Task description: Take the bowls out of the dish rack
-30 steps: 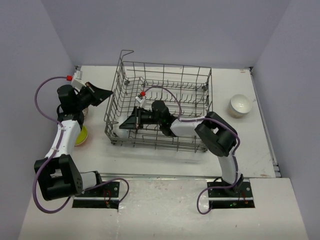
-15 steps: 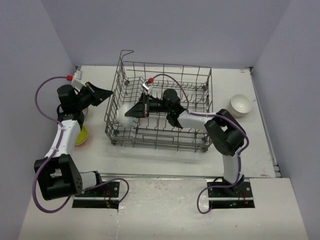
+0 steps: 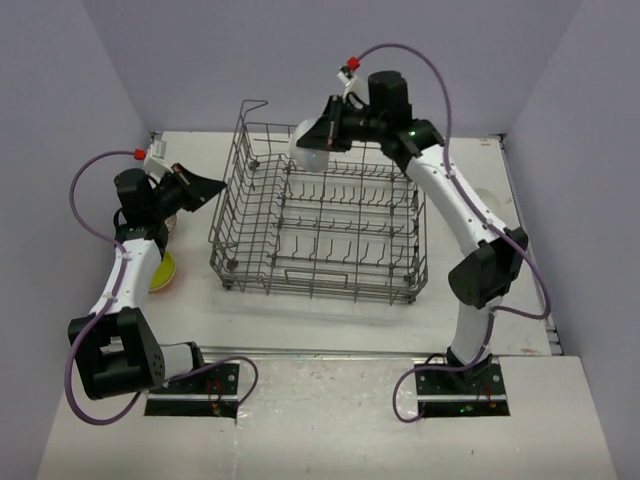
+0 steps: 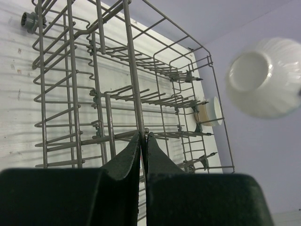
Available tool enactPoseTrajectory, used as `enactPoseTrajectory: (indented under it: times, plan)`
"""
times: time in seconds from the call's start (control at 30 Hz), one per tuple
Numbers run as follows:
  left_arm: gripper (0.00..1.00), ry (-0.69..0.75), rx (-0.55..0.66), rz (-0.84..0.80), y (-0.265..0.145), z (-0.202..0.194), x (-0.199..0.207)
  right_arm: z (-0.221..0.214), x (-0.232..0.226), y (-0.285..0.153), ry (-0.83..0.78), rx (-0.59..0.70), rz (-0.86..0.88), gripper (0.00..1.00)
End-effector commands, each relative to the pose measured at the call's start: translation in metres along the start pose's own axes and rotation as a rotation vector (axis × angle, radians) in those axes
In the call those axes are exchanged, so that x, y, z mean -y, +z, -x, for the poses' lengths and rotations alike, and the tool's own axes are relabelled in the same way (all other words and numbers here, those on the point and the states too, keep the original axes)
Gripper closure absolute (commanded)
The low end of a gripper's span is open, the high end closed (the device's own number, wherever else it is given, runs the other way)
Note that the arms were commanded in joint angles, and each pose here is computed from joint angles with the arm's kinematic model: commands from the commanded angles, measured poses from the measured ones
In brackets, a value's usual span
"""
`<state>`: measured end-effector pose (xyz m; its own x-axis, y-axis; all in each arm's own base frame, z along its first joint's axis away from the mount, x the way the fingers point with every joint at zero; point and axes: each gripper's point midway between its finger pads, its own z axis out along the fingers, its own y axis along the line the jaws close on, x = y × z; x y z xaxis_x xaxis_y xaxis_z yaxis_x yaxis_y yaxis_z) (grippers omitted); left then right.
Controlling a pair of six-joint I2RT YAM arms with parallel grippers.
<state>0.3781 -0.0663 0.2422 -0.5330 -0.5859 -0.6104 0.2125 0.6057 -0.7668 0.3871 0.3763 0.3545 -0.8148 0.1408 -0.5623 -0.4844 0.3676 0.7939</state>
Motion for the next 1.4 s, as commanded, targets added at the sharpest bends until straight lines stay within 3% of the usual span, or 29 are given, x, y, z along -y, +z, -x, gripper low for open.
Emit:
enactPoseTrajectory:
  times: [0.0,0.07,0.3,0.5,0.7,0.93,1.37]
  plan:
    - [1.0,-0.042,-0.122,0.072,0.003,-0.036,-0.028,0.029,0.031,-0.101,-0.16,0.09,-0.44,1.0]
    - [1.0,-0.04,-0.124,0.071,0.004,-0.036,-0.029,0.045,0.059,-0.147,-0.176,0.156,-0.681,1.0]
    - [1.0,-0.049,-0.151,0.079,0.004,-0.048,-0.036,0.053,0.129,-0.262,-0.223,0.274,-1.257,1.0]
    - [1.0,-0.073,-0.19,0.105,0.001,-0.063,-0.043,0.062,0.166,-0.311,-0.197,0.313,-1.541,1.0]
    - [1.0,-0.07,-0.2,0.116,-0.002,-0.065,-0.044,0.05,0.229,-0.342,-0.01,0.248,-1.605,1.0]
    - [1.0,-0.095,-0.19,0.128,-0.004,-0.076,-0.048,0.036,0.282,-0.372,0.187,0.226,-1.526,1.0]
    - [1.0,-0.081,-0.153,0.123,0.0,-0.073,-0.047,0.024,0.326,-0.338,0.29,0.124,-1.39,1.0]
